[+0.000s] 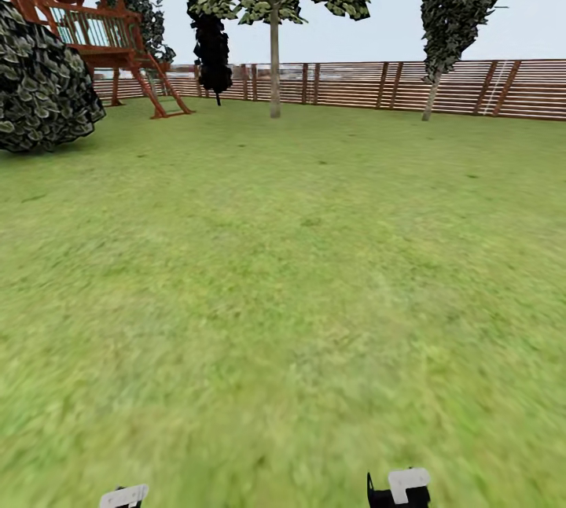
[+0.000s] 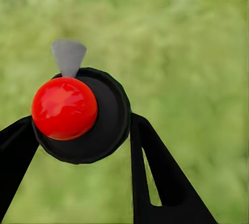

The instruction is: In the garden, pick up the pesticide atomizer on the floor and spray pesticide onto both trees until each tree trunk is fully covered.

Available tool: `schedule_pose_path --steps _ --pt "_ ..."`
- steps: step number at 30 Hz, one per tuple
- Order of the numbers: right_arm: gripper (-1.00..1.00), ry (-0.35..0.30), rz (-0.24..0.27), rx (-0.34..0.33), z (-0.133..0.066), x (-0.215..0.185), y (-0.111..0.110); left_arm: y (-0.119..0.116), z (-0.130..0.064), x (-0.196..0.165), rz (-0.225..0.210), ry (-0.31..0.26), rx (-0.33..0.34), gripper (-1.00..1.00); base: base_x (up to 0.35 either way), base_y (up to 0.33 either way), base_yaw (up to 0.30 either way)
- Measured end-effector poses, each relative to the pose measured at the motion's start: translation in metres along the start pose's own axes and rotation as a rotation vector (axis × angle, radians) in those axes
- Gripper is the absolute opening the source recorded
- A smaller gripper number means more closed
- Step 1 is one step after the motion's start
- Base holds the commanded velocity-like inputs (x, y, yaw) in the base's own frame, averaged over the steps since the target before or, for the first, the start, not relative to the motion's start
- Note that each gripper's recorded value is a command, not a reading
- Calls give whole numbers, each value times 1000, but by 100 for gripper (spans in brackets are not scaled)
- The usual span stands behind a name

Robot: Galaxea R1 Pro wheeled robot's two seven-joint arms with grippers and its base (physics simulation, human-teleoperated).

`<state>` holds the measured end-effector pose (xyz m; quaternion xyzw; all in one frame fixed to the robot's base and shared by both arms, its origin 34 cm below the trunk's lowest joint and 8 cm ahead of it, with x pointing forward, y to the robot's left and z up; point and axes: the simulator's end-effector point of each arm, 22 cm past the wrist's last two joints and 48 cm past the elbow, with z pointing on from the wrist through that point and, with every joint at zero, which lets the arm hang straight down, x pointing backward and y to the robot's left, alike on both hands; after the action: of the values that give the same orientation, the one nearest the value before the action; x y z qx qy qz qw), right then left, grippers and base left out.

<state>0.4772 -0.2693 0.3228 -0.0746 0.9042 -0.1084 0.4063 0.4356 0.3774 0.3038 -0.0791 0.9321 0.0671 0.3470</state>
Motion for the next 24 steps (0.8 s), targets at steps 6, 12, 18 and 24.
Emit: schedule_pose_path --steps 6,12,18,24 --pt "100 0 0 0 0 0 0 0 0 0 0 0 0 -100 337 0 0" --pt "100 0 0 0 0 0 0 0 0 0 0 0 0 -100 338 0 0" --pt "100 0 0 0 0 0 0 0 0 0 0 0 0 -100 337 0 0" --pt "100 0 0 0 0 0 0 0 0 0 0 0 0 -100 337 0 0"
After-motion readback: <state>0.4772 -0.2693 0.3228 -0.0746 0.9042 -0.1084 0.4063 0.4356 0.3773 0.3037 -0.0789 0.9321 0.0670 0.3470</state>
